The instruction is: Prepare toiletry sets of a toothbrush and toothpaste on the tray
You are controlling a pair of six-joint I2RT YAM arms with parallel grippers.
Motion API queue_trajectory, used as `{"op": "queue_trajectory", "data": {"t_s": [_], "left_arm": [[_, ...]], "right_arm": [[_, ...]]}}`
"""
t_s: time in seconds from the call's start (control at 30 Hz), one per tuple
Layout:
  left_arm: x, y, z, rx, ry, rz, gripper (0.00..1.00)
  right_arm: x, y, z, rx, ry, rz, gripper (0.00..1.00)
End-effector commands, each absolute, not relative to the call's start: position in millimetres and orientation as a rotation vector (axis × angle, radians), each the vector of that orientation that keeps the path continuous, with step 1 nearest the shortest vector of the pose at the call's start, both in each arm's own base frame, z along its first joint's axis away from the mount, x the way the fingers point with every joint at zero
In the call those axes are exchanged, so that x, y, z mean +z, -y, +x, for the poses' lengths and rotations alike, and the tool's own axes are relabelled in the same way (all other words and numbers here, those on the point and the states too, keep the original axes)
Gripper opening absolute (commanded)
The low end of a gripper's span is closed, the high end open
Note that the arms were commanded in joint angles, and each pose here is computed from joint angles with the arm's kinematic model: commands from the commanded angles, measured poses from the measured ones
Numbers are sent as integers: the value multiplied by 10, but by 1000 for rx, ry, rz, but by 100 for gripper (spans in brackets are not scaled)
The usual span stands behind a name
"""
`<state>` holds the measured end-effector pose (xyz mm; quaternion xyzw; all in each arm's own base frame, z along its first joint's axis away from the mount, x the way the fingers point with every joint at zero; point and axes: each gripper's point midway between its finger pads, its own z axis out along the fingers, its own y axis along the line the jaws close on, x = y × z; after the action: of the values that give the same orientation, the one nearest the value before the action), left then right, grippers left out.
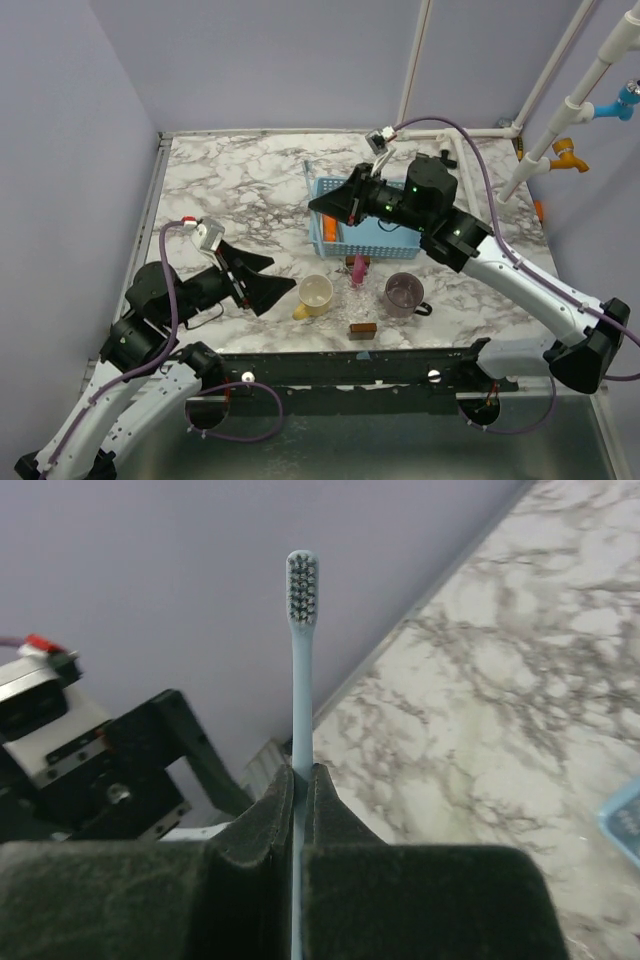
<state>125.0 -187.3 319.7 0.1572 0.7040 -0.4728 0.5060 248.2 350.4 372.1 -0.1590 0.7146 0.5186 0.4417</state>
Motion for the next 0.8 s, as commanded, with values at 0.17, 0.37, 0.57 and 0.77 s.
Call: {"op": "queue_trajectory", "data": {"t_s": [0.17, 0.37, 0.57, 0.77], "left_arm": [[3789, 2114, 952, -1478, -1523, 433, 99], [3943, 2169, 823, -1601, -1472, 461, 99], [3968, 2185, 744, -1661, -1468, 476, 90], [3976, 2204, 678, -1717, -1458, 497, 74]], "right_arm": [[4420, -3847, 1567, 1678, -1497, -492, 1], [4555, -3978, 1333, 1780, -1414, -501, 1], [4588, -4055, 1248, 1829, -1361, -494, 1], [4615, -4071, 1230, 1833, -1315, -483, 1]]}}
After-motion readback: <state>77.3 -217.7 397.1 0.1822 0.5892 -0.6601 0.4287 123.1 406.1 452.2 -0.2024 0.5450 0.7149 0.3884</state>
